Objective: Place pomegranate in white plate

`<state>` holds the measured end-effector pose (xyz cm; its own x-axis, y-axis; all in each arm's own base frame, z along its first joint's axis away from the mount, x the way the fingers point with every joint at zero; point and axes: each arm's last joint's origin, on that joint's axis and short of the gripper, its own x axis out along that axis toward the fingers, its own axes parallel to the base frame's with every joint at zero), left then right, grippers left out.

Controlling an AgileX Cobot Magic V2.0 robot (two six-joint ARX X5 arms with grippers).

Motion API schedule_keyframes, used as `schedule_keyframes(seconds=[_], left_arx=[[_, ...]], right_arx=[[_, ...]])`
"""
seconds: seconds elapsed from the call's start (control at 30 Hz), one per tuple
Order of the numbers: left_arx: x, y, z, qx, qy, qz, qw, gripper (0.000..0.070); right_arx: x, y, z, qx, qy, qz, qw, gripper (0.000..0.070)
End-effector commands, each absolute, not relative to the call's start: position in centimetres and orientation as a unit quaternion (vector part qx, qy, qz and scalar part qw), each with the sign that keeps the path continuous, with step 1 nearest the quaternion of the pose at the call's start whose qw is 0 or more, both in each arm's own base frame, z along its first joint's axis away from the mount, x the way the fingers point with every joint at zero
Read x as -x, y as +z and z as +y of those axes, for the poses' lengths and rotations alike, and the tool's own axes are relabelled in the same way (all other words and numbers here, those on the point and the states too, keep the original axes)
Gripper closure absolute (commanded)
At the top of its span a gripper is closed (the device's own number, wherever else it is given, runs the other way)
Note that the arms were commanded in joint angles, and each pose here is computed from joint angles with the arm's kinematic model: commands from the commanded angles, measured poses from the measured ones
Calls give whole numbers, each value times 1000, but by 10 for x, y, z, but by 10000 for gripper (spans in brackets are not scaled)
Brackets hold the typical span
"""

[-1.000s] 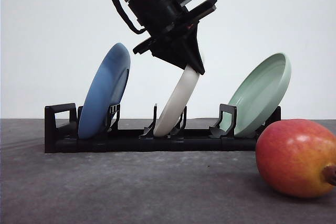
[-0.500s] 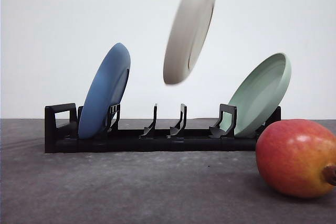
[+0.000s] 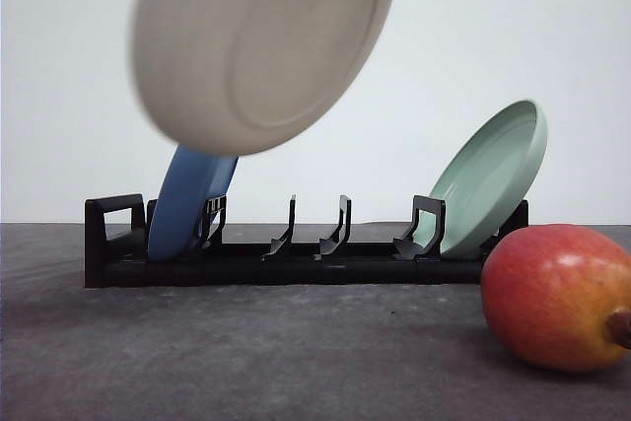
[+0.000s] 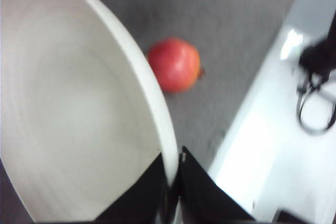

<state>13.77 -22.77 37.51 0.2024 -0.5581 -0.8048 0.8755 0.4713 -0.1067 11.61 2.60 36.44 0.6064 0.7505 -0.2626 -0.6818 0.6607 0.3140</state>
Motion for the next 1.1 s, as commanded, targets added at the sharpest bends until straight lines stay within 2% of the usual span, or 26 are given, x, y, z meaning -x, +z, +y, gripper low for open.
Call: schedule_keyframes(seconds=[0.0, 0.27, 0.47, 0.67, 1.07], left_arx=[[-131, 369, -237, -215, -483, 409, 743, 699], [-103, 290, -251, -317, -387, 425, 754, 699], [-84, 236, -255, -352, -374, 424, 746, 699], [-76, 214, -264, -387, -351, 425, 740, 699], [-69, 187, -284, -406, -359, 425, 725, 700]], right_arx=[[-115, 370, 26, -93, 403, 182, 892, 38], [-115, 368, 26, -98, 402, 196, 889, 38], [-114, 366, 26, -102, 401, 204, 887, 38], [-113, 365, 26, -104, 400, 211, 886, 38], [-112, 362, 26, -111, 398, 228, 882, 38]])
